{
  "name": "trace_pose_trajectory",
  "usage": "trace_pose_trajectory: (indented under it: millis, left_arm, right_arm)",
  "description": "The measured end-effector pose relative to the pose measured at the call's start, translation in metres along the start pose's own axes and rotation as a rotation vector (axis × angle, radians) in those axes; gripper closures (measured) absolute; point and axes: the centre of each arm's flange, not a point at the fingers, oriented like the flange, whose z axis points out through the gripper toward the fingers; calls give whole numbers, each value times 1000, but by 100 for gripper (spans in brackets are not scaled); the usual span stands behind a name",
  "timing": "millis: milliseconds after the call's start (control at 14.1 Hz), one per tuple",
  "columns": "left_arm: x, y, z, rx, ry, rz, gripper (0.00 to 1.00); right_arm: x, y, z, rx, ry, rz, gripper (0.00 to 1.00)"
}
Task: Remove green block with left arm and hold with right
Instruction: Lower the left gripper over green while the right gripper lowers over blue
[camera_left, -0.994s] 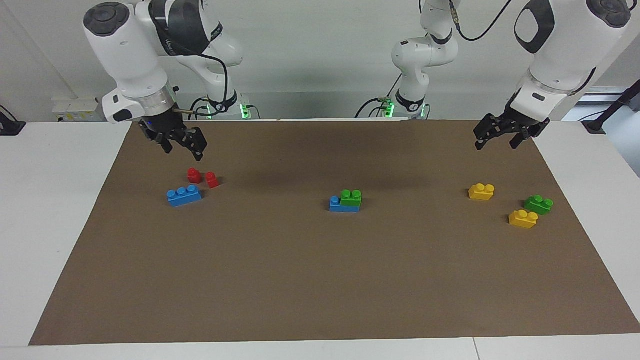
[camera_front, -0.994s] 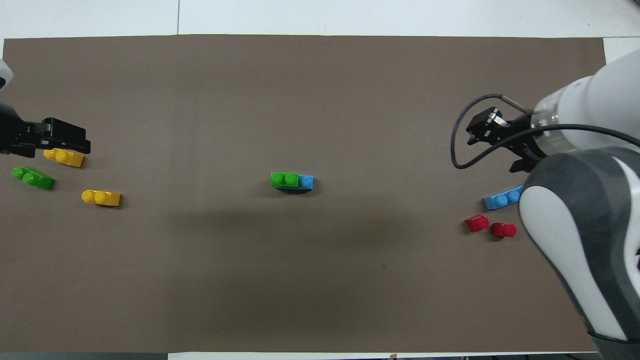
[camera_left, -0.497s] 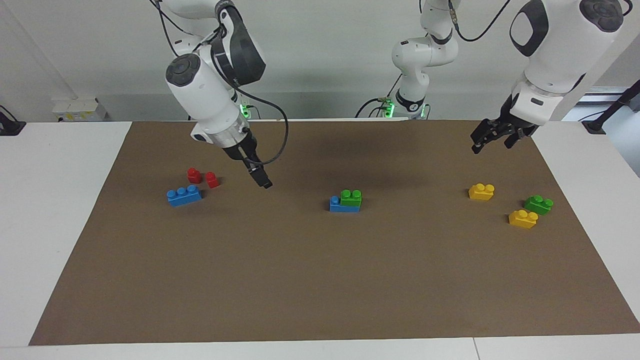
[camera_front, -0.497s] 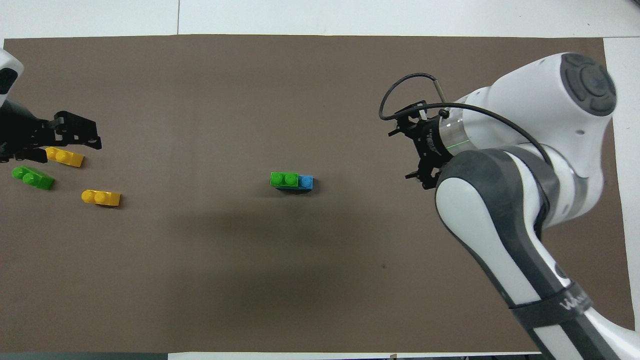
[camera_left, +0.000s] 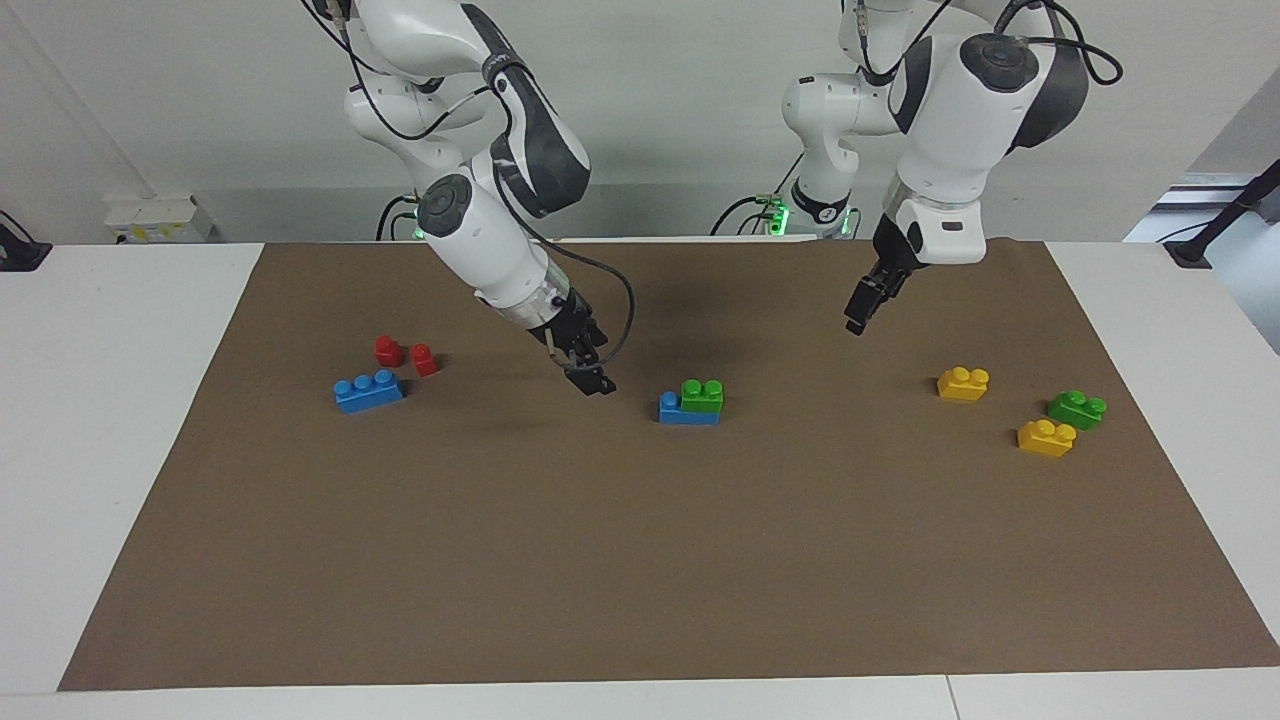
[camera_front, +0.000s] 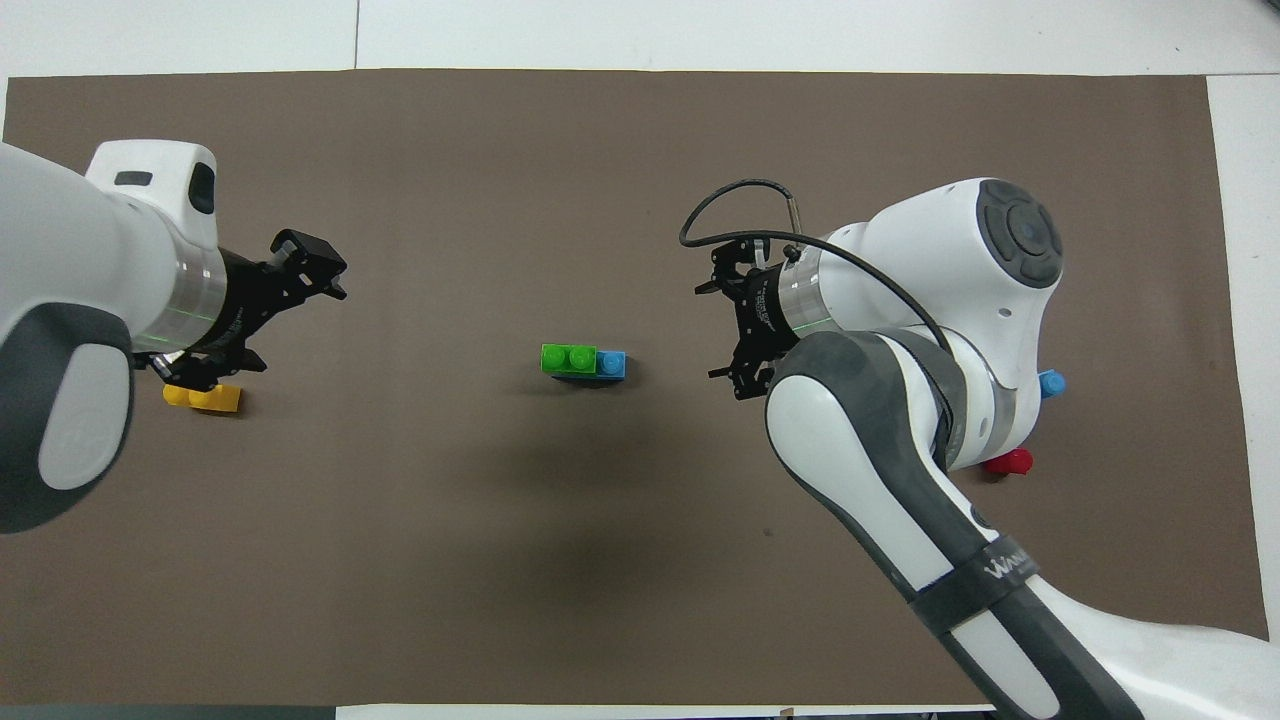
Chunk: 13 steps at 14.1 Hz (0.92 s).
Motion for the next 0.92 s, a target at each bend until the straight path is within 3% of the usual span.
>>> trace_pose_trajectory:
  millis: [284,639,923]
  left_arm:
    - [-44,15,9,0,-1,-286,0]
    - [-106,40,52,-38,-10,-515,0]
    - [-129,59,96,-59,-28,-620,0]
  right_arm:
    - [3,13,49,-6,-3,32,10]
    - [0,14,91,15,-7,50,10]
    - [-11,20,114,26,-13,48,7]
